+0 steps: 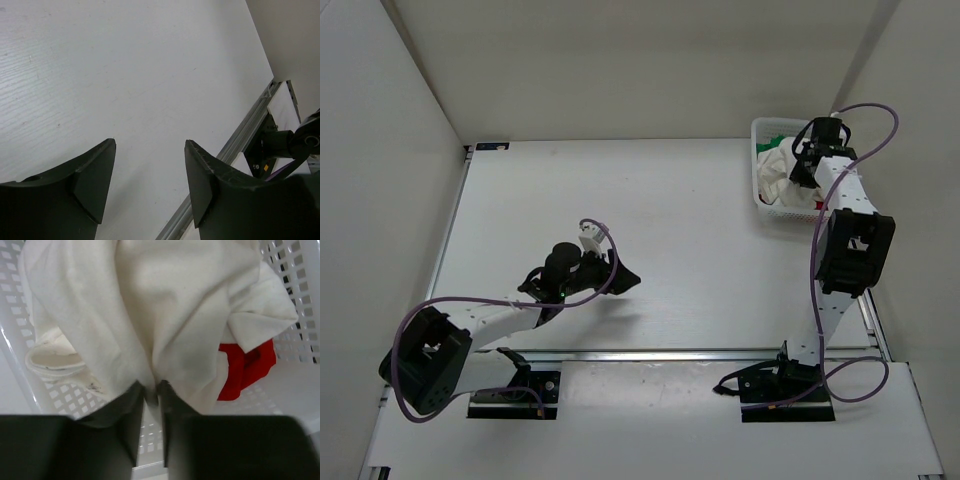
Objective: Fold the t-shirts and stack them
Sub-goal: Grab crumpled tshirt from bin with the left arm, then move the tshirt to the center of the board
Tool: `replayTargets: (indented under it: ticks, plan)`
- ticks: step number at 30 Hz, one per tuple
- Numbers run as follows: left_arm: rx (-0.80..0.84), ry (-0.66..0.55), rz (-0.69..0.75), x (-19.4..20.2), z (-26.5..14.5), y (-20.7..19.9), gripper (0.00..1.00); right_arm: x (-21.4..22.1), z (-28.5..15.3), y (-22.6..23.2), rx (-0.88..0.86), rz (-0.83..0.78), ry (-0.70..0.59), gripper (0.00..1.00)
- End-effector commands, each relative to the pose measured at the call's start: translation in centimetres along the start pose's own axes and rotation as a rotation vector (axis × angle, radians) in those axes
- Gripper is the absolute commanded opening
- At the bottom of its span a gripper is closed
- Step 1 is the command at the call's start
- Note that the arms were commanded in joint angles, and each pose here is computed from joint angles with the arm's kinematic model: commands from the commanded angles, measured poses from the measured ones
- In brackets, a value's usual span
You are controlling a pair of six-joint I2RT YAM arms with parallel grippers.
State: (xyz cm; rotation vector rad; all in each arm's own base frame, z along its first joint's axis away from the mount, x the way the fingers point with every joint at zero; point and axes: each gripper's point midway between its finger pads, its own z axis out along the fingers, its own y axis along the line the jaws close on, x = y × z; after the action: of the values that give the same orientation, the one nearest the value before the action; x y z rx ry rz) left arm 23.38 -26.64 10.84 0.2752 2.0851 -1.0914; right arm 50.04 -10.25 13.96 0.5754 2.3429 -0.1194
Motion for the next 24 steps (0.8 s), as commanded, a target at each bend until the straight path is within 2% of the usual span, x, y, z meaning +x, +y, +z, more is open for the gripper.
replayTargets:
  ticks: [1, 3, 4, 5, 10, 11, 12, 14, 18, 20, 24]
  plan:
    - [0.005, -0.018, -0.013, -0.5, -0.1, 0.2, 0.69, -2.3, -0.6, -0.1, -0.058, 0.027, -0.075, 0.11]
    - [0.006, -0.028, -0.031, -0.7, -0.3, 0.5, 0.78, -2.7, -1.0, 0.1, -0.070, 0.042, -0.078, 0.00]
    - [0.006, -0.021, -0.034, -0.7, -0.2, 0.3, 0.91, -3.7, -2.4, 0.7, -0.088, 0.047, -0.111, 0.00]
    - [0.006, -0.022, -0.034, -0.8, -0.2, 0.4, 0.99, -4.6, -3.4, 0.6, -0.093, 0.053, -0.140, 0.00]
    - [0.013, -0.045, -0.072, -1.6, -0.4, 0.6, 0.99, -10.8, -14.1, 4.6, -0.217, 0.015, -0.375, 0.00]
    - [0.022, -0.047, -0.071, -1.6, -0.5, 0.3, 0.90, -12.1, -17.2, 6.0, -0.267, 0.006, -0.430, 0.00]
    - [0.015, -0.058, -0.073, -1.8, -0.6, 0.4, 0.75, -12.2, -19.3, 6.8, -0.306, -0.004, -0.442, 0.00]
    - [0.001, -0.079, -0.089, -2.5, -0.9, 0.4, 0.62, -13.3, -24.7, 10.2, -0.426, -0.054, -0.518, 0.00]
    - [-0.040, -0.100, -0.109, -3.7, -1.4, 1.3, 0.57, -13.2, -35.7, 16.2, -0.678, -0.154, -0.656, 0.00]
    - [-0.066, -0.131, -0.124, -4.5, -2.1, 2.0, 0.58, -12.8, -42.7, 19.4, -0.847, -0.209, -0.735, 0.00]
    - [-0.101, -0.175, -0.154, -6.0, -3.2, 3.0, 0.60, -11.5, -50.8, 21.0, -1.122, -0.240, -0.797, 0.00]
